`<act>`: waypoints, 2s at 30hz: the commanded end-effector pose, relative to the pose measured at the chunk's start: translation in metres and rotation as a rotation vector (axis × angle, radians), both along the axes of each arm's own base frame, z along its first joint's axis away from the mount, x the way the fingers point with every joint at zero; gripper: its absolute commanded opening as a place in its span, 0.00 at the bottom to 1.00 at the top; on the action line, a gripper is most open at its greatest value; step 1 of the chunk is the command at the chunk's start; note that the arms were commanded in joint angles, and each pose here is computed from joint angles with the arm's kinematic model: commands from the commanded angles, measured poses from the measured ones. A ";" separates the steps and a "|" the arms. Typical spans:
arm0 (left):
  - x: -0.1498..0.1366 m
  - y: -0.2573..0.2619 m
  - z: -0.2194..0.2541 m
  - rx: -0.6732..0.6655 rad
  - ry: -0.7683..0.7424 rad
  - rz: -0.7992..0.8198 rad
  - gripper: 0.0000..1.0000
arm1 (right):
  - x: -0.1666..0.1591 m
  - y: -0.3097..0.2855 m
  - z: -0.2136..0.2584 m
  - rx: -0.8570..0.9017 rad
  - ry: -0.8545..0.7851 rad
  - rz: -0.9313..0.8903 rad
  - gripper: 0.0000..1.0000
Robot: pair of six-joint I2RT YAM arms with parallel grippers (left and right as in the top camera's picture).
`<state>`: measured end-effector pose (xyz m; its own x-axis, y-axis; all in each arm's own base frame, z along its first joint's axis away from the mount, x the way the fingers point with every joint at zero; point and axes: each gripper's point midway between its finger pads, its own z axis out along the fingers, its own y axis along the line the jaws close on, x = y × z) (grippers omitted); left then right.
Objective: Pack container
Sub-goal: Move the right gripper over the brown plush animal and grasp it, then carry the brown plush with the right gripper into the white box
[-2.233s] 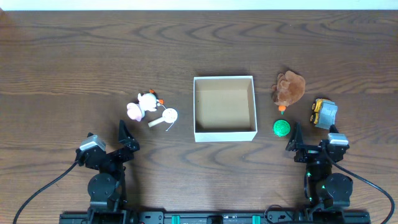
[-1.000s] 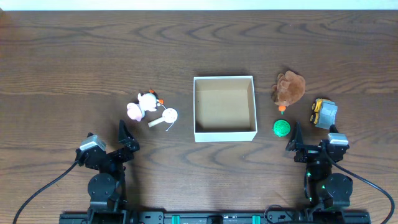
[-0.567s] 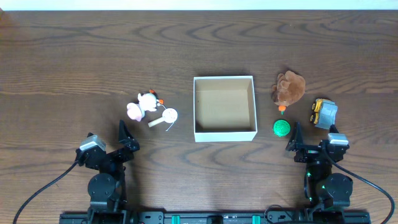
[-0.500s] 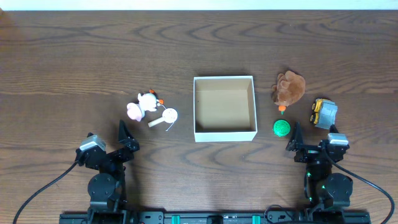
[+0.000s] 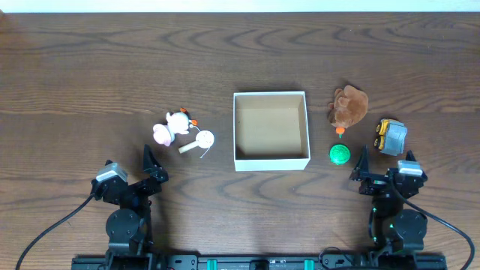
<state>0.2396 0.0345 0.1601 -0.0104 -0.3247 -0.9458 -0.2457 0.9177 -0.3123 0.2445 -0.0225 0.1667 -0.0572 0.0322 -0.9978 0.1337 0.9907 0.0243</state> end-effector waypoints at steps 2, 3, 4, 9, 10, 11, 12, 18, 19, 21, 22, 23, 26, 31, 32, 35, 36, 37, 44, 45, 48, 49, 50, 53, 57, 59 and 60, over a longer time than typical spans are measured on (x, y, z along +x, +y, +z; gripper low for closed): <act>0.000 0.001 -0.017 0.022 0.043 0.004 0.98 | -0.004 -0.018 0.041 0.016 -0.006 -0.103 0.99; 0.000 0.001 -0.017 0.022 0.043 0.004 0.98 | -0.002 -0.020 0.045 0.018 0.023 -0.117 0.99; 0.000 0.001 -0.017 0.022 0.043 0.004 0.98 | 0.001 -0.021 0.049 0.016 0.053 -0.124 0.99; 0.000 0.001 -0.017 0.022 0.043 0.004 0.98 | 0.042 -0.024 0.070 -0.003 0.254 -0.138 0.99; 0.000 0.001 -0.017 0.022 0.043 0.004 0.98 | 0.054 -0.025 0.073 -0.011 0.315 -0.135 0.99; 0.000 0.001 -0.017 0.023 0.043 0.004 0.98 | 0.065 -0.025 0.075 -0.018 0.373 -0.129 0.99; 0.000 0.001 -0.017 0.022 0.043 0.004 0.98 | 0.077 -0.024 0.076 -0.026 0.446 -0.114 0.99; 0.000 0.001 -0.017 0.022 0.043 0.004 0.98 | 0.129 -0.021 0.060 -0.012 0.806 -0.051 0.99; 0.000 0.001 -0.017 0.023 0.043 0.004 0.98 | 0.136 -0.020 0.056 -0.005 0.846 -0.044 0.99; 0.000 0.001 -0.017 0.022 0.043 0.004 0.98 | 0.148 -0.020 0.048 0.007 0.893 -0.031 0.99; 0.000 0.001 -0.017 0.022 0.043 0.004 0.98 | 0.155 -0.020 0.044 0.011 0.900 -0.029 0.99; 0.000 0.001 -0.017 0.022 0.043 0.004 0.98 | 0.161 -0.019 0.041 0.014 0.901 -0.028 0.99; 0.000 0.001 -0.017 0.022 0.043 0.004 0.98 | 0.170 -0.018 0.030 0.019 0.909 -0.019 0.99; 0.000 0.001 -0.017 0.022 0.043 0.004 0.98 | 0.175 -0.001 0.025 0.072 0.911 0.071 0.99; 0.000 0.001 -0.017 0.022 0.043 0.004 0.98 | 0.175 0.002 0.025 0.095 0.909 0.080 0.99; 0.000 0.001 -0.017 0.022 0.043 0.004 0.98 | 0.173 0.006 0.021 0.209 0.908 0.037 0.99; 0.000 0.001 -0.017 0.022 0.043 0.004 0.98 | 0.171 0.006 0.017 0.224 0.917 0.027 0.99; 0.000 0.001 -0.017 0.022 0.043 0.004 0.98 | 0.169 0.006 0.013 0.229 0.928 0.023 0.99; 0.000 0.001 -0.017 0.022 0.043 0.004 0.98 | 0.164 0.012 -0.034 0.273 0.997 0.000 0.97; 0.000 0.001 -0.017 0.022 0.043 0.004 0.98 | 0.165 0.016 -0.042 0.280 1.006 0.001 0.96; 0.000 0.001 -0.017 0.022 0.043 0.004 0.98 | 0.170 0.029 -0.066 0.270 1.027 0.022 0.94; 0.000 0.001 -0.017 0.022 0.043 0.004 0.98 | 0.173 0.035 -0.076 0.264 1.035 0.034 0.94; 0.000 0.001 -0.017 0.022 0.043 0.004 0.98 | 0.175 0.038 -0.082 0.263 1.040 0.037 0.94; 0.000 0.001 -0.017 0.022 0.043 0.004 0.98 | 0.183 0.046 -0.108 0.253 1.066 0.024 0.95; 0.000 0.001 -0.017 0.022 0.043 0.004 0.98 | 0.187 0.056 -0.147 0.234 1.121 0.035 0.93; 0.000 0.001 -0.017 0.022 0.043 0.004 0.98 | 0.185 0.059 -0.163 0.229 1.152 0.035 0.80; 0.000 0.001 -0.017 0.022 0.043 0.004 0.98 | 0.183 0.059 -0.169 0.228 1.166 0.034 0.69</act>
